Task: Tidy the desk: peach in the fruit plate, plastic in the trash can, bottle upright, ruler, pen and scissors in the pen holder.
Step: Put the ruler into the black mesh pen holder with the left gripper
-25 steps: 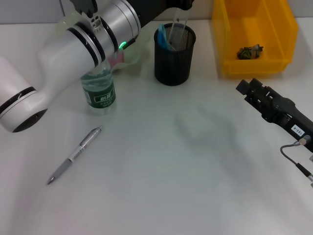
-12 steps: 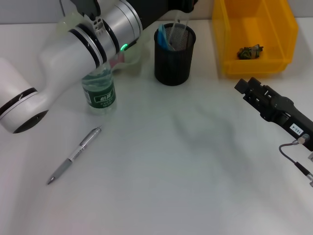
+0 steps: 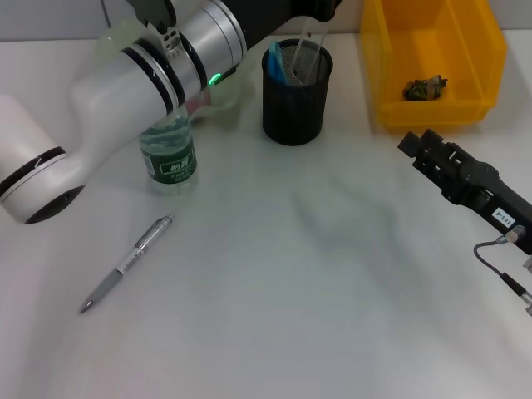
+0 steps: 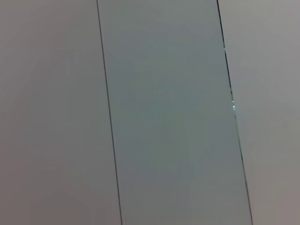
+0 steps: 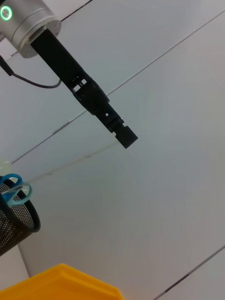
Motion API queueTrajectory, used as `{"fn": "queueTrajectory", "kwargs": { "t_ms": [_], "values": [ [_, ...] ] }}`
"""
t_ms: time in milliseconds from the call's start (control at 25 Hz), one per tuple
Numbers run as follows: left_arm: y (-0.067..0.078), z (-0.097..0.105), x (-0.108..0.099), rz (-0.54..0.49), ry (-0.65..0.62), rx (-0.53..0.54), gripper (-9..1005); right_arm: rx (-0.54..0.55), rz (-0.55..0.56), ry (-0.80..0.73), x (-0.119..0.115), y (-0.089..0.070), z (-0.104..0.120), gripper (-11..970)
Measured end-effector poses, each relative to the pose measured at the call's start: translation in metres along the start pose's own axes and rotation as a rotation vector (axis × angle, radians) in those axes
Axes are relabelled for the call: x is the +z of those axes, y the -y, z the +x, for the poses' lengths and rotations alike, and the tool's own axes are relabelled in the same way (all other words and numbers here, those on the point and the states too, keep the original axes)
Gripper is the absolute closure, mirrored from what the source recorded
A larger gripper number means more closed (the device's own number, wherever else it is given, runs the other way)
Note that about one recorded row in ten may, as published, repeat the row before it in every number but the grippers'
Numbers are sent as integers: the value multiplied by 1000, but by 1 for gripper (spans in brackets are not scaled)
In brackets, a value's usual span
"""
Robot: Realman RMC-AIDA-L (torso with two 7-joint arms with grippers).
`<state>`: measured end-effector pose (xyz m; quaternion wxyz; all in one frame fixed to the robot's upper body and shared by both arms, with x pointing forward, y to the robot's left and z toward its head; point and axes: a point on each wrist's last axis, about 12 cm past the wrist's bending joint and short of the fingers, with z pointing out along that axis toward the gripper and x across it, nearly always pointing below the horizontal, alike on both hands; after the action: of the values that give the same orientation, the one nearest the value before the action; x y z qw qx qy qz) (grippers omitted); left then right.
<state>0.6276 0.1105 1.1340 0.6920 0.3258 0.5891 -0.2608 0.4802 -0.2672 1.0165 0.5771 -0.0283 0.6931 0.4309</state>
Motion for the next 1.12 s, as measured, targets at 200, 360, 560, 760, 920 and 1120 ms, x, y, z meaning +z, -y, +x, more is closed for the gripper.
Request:
{"fn": "queueTrajectory", "kwargs": {
  "t_ms": [200,360,560,760,920,1120],
  "values": [
    [0,1,0,-2,-5,0,588,-1,-1,0,1,0,0,370],
    [0,1,0,-2,-6,1,588,-1,-2,0,1,0,0,370],
    [0,1,0,-3,-6,27,587,-1,-1,0,1,0,0,370],
    [0,0,1,0,-3,42,587,-2,-3,0,1,0,-1,370],
    [1,-1,2,3,1,41,587,-1,-3,0,1,0,-1,370],
    [1,-1,2,3,2,35,586,-1,-9,-1,4,-1,-1,371]
  ]
}}
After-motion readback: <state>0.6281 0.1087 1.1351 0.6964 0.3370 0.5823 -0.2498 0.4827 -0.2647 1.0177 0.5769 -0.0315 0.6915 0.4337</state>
